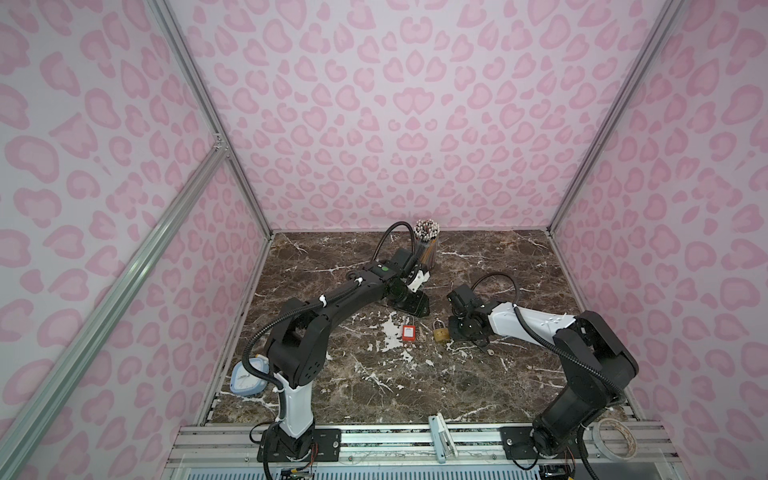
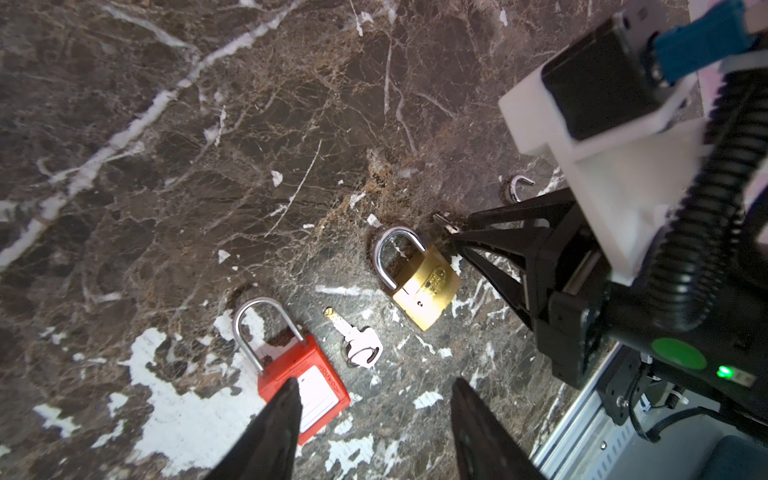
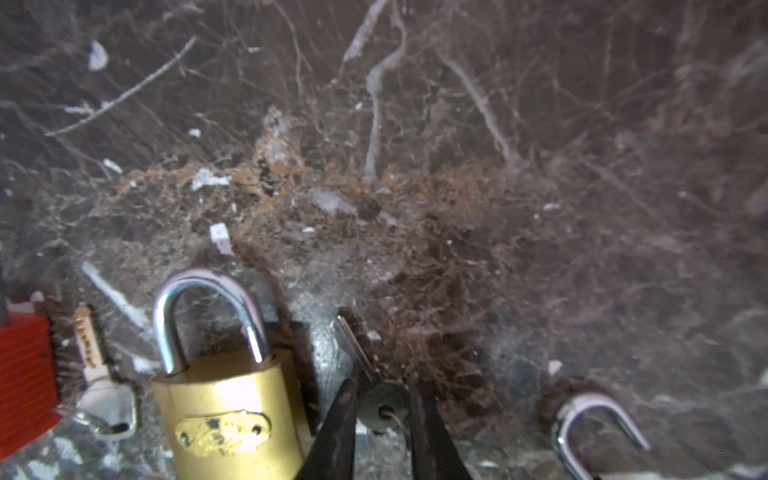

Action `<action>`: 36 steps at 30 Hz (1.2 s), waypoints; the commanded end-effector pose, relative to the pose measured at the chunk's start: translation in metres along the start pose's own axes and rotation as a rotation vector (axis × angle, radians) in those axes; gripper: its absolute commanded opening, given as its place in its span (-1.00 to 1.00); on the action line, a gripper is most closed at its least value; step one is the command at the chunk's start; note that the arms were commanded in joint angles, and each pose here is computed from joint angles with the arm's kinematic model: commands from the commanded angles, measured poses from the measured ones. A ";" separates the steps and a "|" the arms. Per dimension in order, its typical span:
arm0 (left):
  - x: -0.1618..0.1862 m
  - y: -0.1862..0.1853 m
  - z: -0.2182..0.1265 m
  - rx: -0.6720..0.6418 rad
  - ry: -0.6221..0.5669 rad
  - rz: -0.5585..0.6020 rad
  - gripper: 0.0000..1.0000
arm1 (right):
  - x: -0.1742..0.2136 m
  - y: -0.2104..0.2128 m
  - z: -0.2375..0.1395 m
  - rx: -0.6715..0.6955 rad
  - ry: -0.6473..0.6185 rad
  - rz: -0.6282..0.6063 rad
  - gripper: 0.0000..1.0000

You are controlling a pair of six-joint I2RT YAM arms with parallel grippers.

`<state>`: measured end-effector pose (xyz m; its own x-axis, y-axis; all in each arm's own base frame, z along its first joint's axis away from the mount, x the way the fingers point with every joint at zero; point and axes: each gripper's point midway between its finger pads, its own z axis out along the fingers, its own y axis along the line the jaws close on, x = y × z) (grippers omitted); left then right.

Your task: Lock with the key

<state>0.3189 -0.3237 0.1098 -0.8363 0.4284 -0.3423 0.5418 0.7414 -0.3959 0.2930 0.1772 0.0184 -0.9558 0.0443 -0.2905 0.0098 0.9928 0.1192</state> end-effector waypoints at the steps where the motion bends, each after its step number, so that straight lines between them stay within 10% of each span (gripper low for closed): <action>1: -0.002 -0.001 -0.006 -0.003 -0.010 0.007 0.19 | 0.008 0.000 -0.004 -0.011 0.030 0.007 -0.42; 22: -0.007 -0.008 -0.010 0.025 -0.024 0.005 0.19 | 0.026 -0.089 -0.041 -0.054 0.002 0.256 -0.12; 36: -0.007 -0.010 -0.010 0.028 -0.023 0.010 0.18 | 0.018 -0.089 -0.028 -0.039 0.022 0.176 0.02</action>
<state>0.3185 -0.3268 0.1152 -0.8347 0.4248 -0.3504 0.5443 0.7329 -0.4082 0.2616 0.0901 0.0287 -0.9448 0.2460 -0.2166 0.1942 0.9525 0.2348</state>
